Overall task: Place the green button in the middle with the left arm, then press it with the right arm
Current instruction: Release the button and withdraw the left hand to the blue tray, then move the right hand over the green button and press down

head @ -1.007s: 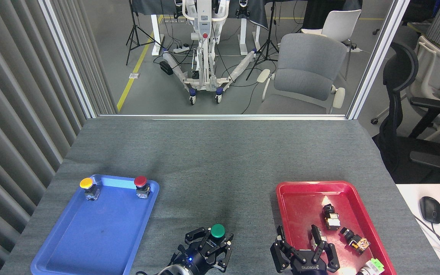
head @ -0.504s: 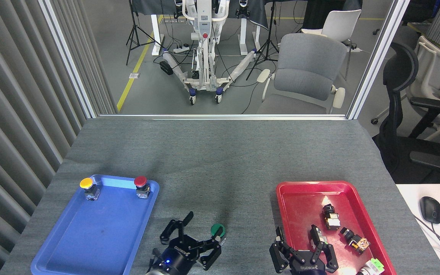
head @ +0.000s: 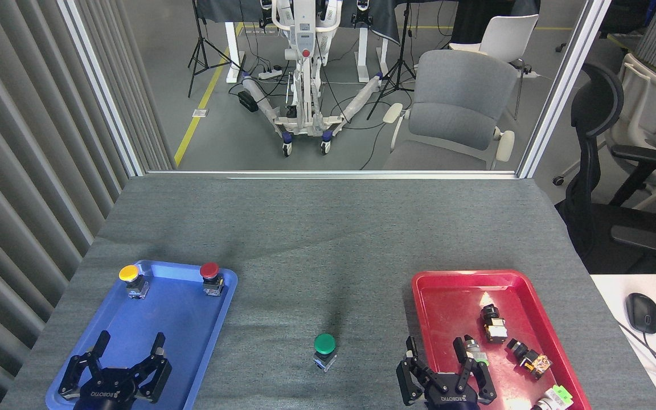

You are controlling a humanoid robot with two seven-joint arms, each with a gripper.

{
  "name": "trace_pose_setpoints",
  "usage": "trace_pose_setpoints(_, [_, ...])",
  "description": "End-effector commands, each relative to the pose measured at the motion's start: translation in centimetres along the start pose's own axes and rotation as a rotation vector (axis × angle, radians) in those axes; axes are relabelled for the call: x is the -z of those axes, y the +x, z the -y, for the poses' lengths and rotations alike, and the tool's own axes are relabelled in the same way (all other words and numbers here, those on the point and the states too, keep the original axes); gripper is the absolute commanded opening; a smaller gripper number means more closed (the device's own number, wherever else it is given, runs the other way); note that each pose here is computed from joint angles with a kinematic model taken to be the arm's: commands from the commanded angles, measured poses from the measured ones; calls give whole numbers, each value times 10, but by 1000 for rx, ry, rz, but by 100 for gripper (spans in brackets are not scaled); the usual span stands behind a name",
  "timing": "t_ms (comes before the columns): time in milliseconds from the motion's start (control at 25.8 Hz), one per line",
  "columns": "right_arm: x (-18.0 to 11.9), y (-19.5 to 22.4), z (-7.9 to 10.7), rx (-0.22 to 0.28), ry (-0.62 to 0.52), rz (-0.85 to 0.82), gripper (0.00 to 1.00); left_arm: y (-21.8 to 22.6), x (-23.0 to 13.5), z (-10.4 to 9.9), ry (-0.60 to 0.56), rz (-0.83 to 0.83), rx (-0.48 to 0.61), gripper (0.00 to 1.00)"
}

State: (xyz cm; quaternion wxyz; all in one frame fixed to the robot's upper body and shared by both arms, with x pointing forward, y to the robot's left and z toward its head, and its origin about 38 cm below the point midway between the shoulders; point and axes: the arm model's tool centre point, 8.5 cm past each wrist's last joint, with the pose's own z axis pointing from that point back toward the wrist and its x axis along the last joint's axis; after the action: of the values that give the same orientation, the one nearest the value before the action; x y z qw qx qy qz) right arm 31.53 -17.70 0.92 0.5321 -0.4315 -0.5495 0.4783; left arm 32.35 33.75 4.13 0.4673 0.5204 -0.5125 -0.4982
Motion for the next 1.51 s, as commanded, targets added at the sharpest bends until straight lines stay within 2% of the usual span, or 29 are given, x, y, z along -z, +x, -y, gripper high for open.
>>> trace_pose_setpoints(0, [0,9,-1,8,1,14,87,-16,0,1,-4,-41,4,100])
trace_pose_setpoints(77, [0,11,-1,9,2,21,77,-15,5,-3,17,-47,2,100])
trace_pose_setpoints(194, [0,23,-3,0,7,89,44,-17,13,-7,24,-77,-19,100])
trace_pose_setpoints(232, [-1,29,-4,2,10,124,29,-17,17,-9,32,-73,-32,100])
trace_pose_setpoints(349, [2,48,-1,-5,0,207,0,-17,18,-13,42,-74,-46,100])
trace_pose_setpoints(426, [7,68,1,-34,-7,263,0,-17,18,-13,43,-74,-47,100])
trace_pose_setpoints(581, [22,96,3,-56,-12,328,0,-19,17,-12,36,-75,-45,100])
trace_pose_setpoints(813, [35,122,-12,-83,64,383,0,-19,14,1,2,-86,-60,100])
trace_pose_setpoints(1085, [50,134,-27,-92,118,393,0,-18,17,-4,-3,-80,-74,100])
trace_pose_setpoints(1472, [38,130,-56,-110,207,395,0,-23,18,-3,-9,-82,-69,100])
